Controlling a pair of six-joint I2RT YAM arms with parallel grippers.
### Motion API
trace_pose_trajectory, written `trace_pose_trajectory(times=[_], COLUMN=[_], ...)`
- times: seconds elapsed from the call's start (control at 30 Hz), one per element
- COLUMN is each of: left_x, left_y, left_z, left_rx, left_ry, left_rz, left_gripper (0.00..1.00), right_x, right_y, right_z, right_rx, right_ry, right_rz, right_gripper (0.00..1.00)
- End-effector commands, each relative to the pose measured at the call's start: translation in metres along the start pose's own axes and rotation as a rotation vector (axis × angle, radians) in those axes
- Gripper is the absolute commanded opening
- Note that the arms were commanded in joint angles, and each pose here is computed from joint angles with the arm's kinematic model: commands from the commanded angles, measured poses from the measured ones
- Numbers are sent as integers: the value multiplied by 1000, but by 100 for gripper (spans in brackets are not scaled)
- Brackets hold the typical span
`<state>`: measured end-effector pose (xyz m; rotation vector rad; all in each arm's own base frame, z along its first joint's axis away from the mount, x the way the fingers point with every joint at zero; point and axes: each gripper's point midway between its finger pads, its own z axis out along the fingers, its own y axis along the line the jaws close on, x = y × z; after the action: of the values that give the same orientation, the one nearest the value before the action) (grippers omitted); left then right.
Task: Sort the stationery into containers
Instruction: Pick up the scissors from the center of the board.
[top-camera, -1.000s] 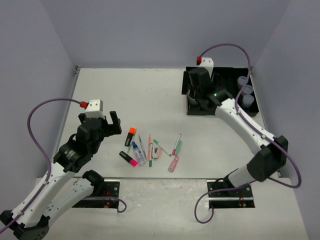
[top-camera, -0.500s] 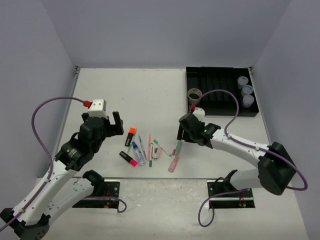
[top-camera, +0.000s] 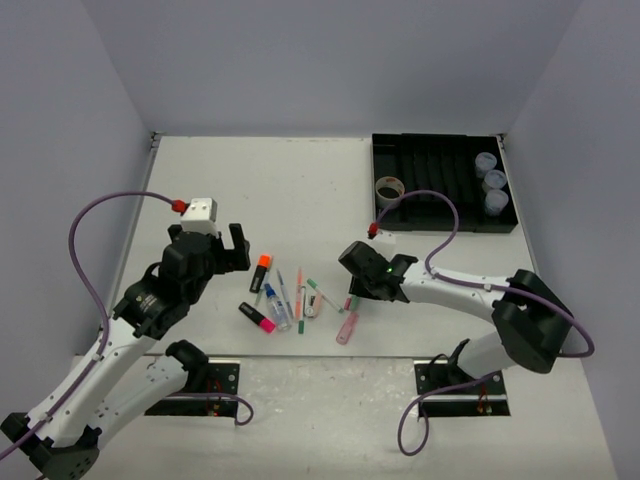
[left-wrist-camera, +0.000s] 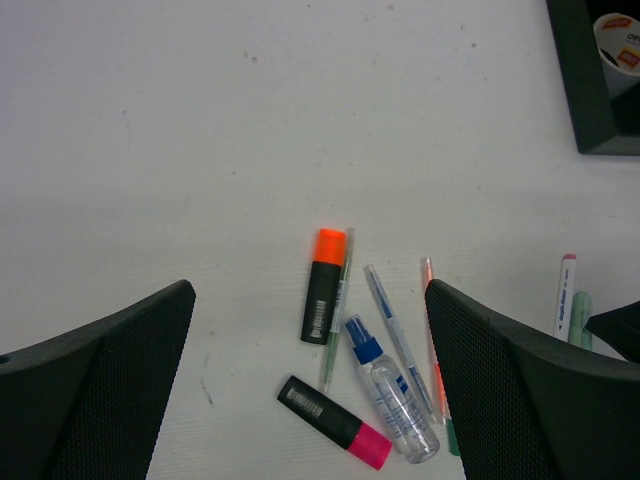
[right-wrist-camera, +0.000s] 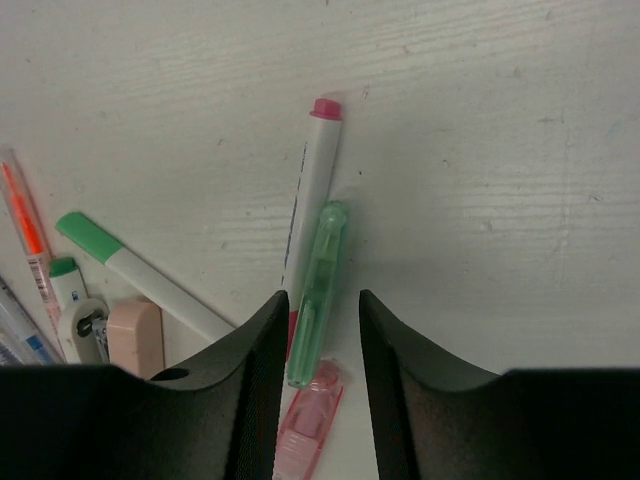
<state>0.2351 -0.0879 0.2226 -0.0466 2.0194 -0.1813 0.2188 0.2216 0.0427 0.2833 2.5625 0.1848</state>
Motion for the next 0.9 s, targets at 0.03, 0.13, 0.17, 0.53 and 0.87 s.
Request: trace_pose_trajectory(times=[0.03, 0.13, 0.17, 0.53, 0.87], left_x=[-10, -10, -11, -10, -10], left_y=[-4, -4, -4, -6, -6], left_z=[-1, -1, -2, 0, -1], left_rx=[23, 27, 28, 33, 36], left_ry=[-35, -36, -36, -31, -33], left_rz=[6, 6, 5, 8, 9], left_gripper=[100, 100, 100, 100, 100], right_x=[-4, -1, -1, 13, -6], right_y=[2, 2, 2, -2, -8], right_z=[2, 6, 7, 21, 5], right_rx=[42, 44, 45, 62, 85], right_ry=[-38, -32, -30, 3, -65], right_rz=[60, 50, 48, 56, 62], right_gripper=[35, 34, 34, 21, 3])
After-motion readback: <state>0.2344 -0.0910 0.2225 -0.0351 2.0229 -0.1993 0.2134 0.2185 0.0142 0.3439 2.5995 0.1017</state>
